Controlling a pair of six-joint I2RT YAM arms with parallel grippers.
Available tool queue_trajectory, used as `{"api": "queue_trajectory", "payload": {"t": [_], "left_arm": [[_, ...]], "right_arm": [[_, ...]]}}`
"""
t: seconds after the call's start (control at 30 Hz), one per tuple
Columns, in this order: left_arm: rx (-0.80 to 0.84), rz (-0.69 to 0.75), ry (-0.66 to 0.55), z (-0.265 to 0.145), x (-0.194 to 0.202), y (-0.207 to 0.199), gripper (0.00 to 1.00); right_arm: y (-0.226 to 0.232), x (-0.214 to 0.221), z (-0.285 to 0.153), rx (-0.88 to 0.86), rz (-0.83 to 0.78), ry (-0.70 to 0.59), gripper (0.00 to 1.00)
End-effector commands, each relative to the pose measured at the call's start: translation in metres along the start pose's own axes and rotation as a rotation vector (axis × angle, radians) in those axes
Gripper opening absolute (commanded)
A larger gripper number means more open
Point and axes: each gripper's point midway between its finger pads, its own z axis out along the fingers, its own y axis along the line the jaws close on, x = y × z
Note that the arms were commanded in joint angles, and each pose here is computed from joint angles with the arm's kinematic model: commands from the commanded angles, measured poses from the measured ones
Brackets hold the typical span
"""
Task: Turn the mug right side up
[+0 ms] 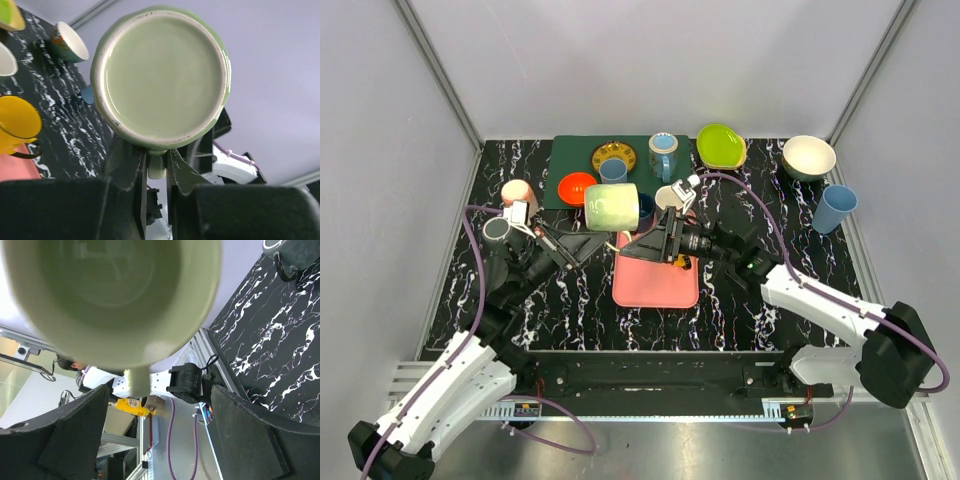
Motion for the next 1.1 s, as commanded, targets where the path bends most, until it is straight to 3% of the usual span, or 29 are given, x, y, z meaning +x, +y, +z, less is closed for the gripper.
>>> {"api": "queue_trajectory", "payload": {"t": [0.0,0.3,0.53,0.67,0.77,0.9,0.97,1.03,1.07], "left_arm": [[0.268,0.041,-0.047,-0.011,-0.014,-0.072,0.0],[0.25,0.018,-0.01,-0.008,-0.001,-0.06,0.0],[0.239,0.016,0.0,-0.003,0.002,-0.055,0.0],[0.236,0.012,0.017,0.001,0.007,-0.053,0.0],[0.232,0.011,0.024,0.002,0.01,-0.051,0.0],[0.224,0.011,0.047,0.004,0.017,-0.047,0.0],[0.227,0.027,0.051,0.002,0.018,-0.047,0.01],[0.183,0.038,0.062,0.002,0.019,-0.041,0.16],[0.167,0.07,0.046,0.001,0.016,-0.04,0.41]], "right_arm": [[0.04,-0.022,0.007,-0.12,-0.074,-0.04,0.87],[0.06,-0.03,0.019,-0.212,-0.109,-0.012,0.76],[0.06,-0.024,0.022,-0.217,-0.102,0.049,0.56],[0.056,-0.021,0.023,-0.206,-0.093,0.061,0.38],[0.057,-0.021,0.024,-0.217,-0.086,0.07,0.3],[0.057,-0.022,0.025,-0.228,-0.062,0.055,0.0],[0.057,-0.022,0.023,-0.225,-0.092,0.05,0.0],[0.051,-0.026,0.021,-0.152,-0.096,0.032,0.0],[0.046,-0.027,0.02,-0.117,-0.158,0.026,0.0]]}}
